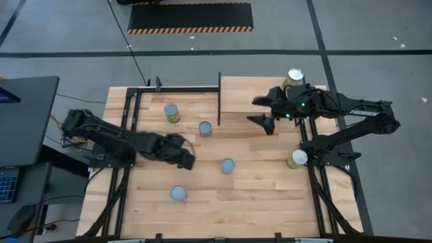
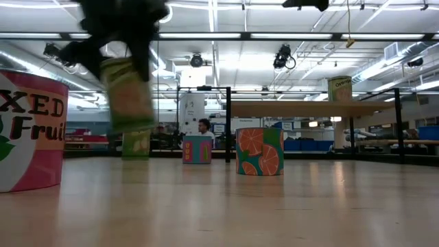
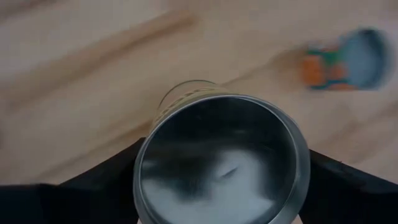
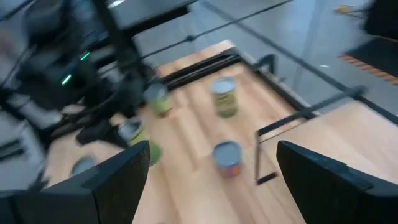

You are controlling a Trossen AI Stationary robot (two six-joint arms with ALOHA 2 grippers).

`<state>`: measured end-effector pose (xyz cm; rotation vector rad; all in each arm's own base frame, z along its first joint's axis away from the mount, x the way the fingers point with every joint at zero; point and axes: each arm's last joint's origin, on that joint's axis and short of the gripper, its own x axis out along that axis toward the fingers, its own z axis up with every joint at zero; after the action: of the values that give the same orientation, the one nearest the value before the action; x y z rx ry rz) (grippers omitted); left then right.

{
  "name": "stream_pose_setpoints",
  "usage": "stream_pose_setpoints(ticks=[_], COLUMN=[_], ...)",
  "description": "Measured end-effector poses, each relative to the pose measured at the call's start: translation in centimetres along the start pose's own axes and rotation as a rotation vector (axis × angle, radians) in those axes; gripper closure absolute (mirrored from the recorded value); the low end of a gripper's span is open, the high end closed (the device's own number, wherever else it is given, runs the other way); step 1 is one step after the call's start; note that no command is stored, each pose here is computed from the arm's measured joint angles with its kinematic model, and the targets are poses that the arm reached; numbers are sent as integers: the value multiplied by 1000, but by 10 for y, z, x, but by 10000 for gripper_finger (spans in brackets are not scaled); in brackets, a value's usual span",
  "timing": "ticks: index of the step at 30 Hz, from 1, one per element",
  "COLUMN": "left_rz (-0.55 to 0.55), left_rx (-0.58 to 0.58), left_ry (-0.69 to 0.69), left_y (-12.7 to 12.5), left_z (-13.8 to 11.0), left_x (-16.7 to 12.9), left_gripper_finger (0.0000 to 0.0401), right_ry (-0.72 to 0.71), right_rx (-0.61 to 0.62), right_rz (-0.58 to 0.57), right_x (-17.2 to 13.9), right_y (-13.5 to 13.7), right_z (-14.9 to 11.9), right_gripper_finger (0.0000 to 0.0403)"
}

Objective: Pick and place cans onto a shelf
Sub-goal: Put the large canned oranges on the shelf

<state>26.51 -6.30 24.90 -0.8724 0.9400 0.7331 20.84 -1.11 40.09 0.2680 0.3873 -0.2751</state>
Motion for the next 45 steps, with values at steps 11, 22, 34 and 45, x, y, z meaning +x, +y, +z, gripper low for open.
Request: stream_pose_setpoints(ticks=[11,22,34,45], left_rz=[28,-41,-86,-153], left_rx=[288,177,217,346], left_ry=[98,83,26,-27], left_y=[-81,-124,-135,-148], left_z=[32,-23,-32,-16], left_x=[21,65,92,84], left_gripper_finger=[77,75,51,45], right_ry=[285,306,332,424], right_rx=[-97,-148,-203,-216], right_rz=[-8,19,107,154], right_x=[-28,-31,-32,-14], right_y=[2,6,23,51], right_z=[-33,-37,-43,-58], right_gripper_finger=[45,52,56,25])
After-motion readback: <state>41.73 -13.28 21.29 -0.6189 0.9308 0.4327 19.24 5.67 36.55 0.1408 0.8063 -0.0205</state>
